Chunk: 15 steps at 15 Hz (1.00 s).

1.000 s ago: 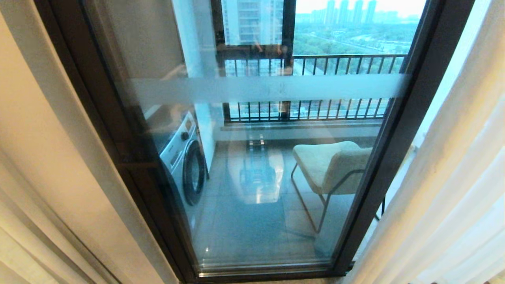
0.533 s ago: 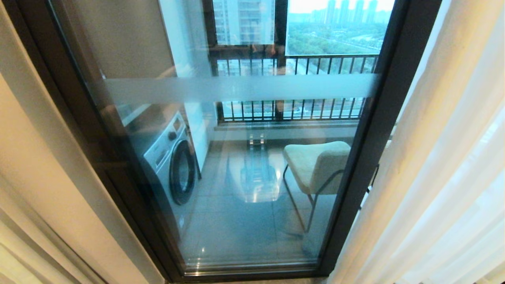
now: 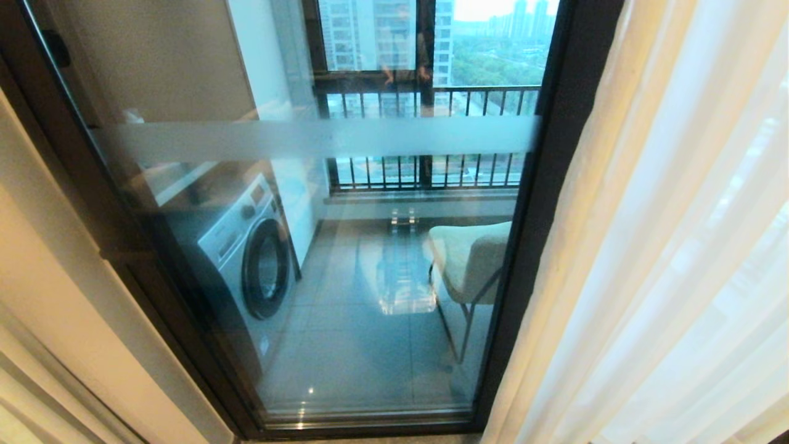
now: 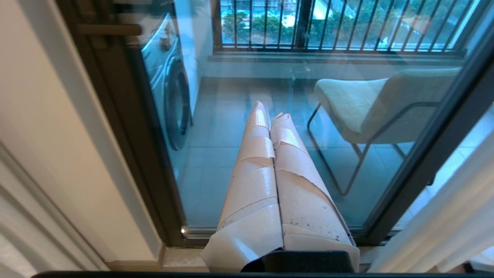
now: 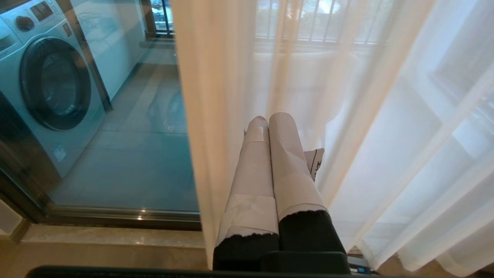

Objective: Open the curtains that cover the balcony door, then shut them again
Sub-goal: Pull the inner curtains open on both sides

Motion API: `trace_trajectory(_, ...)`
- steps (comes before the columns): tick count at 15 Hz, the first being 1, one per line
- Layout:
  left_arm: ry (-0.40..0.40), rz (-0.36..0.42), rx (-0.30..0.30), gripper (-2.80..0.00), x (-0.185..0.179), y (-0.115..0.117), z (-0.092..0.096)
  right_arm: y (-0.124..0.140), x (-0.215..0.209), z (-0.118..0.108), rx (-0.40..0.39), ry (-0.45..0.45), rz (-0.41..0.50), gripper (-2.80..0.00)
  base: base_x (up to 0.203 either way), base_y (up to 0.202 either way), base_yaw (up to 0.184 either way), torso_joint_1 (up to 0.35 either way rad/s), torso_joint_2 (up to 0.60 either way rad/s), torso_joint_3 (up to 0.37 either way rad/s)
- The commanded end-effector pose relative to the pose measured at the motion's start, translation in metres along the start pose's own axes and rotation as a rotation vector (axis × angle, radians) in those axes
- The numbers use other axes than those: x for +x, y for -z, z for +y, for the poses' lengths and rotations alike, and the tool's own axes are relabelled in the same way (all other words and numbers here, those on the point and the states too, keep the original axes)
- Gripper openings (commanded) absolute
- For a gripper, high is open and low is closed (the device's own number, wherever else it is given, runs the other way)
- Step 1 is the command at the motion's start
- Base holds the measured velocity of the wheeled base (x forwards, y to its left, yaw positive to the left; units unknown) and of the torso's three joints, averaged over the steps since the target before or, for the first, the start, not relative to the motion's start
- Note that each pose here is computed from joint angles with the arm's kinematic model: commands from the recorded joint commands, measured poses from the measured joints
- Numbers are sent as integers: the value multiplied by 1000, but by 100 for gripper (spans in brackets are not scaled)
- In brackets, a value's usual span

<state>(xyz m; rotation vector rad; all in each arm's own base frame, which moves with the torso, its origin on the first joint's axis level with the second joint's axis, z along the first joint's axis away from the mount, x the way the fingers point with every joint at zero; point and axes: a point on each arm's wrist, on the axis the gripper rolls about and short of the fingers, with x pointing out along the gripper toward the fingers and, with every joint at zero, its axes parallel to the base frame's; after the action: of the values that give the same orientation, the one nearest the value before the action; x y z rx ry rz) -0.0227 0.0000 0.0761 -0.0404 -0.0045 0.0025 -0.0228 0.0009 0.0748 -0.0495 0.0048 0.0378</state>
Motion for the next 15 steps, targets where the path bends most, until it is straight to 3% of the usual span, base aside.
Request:
trace_trajectory(1, 0, -2, -1, -280, 0, 0, 0, 0, 0, 0, -1, -1, 0, -280, 0, -195, 3, 2, 2, 7)
trace_trajectory(6, 0, -2, -1, -280, 0, 0, 0, 0, 0, 0, -1, -1, 0, -280, 0, -146, 1, 1, 2, 0)
trace_trajectory(15, -2, -1, -1, -280, 0, 0, 0, 0, 0, 0, -15, -1, 2, -280, 0, 0, 0, 0, 0, 0)
